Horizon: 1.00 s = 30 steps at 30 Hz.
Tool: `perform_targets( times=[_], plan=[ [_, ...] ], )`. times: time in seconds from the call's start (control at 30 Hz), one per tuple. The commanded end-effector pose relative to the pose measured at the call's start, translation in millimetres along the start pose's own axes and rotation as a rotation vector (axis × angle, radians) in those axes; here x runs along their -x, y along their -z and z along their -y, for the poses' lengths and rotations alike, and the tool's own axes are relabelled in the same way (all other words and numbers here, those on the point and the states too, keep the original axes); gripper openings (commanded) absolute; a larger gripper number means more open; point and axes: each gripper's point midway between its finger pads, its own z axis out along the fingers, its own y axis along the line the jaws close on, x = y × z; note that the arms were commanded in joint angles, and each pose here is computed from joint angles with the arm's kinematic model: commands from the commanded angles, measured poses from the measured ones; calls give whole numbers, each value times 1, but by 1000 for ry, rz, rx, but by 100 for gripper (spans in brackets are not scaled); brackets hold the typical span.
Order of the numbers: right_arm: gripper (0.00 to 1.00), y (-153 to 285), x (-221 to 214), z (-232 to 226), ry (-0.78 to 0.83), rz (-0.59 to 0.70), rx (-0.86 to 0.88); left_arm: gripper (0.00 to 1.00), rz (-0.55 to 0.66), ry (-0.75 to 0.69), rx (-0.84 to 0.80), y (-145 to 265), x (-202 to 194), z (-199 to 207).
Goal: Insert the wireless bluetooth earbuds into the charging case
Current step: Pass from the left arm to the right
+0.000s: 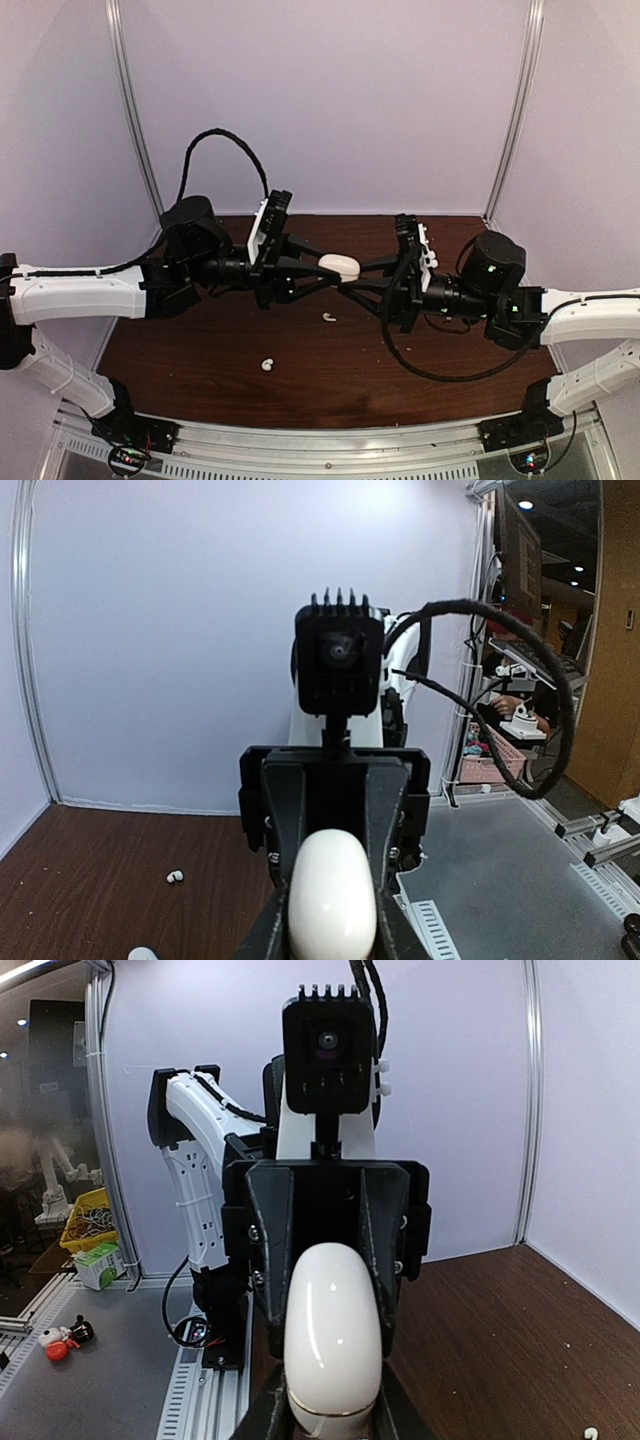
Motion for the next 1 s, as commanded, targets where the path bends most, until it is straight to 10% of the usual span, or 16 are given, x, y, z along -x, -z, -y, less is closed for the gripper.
perform_targets(
  times=[0.0,0.17,0.5,0.97],
  plan=[
    [19,3,16,-3,15,36,12,15,44,-36,1,-2,12,0],
    [14,5,10,0,30,-6,-14,35,-27,5,33,-4,6,-8],
    [13,11,-10,6,32,-103,-54,41,-168,41,75,1,-11,-11],
    [14,8,-17,11,26,-134,-71,14,-178,50,22,-1,-16,-4]
  ],
)
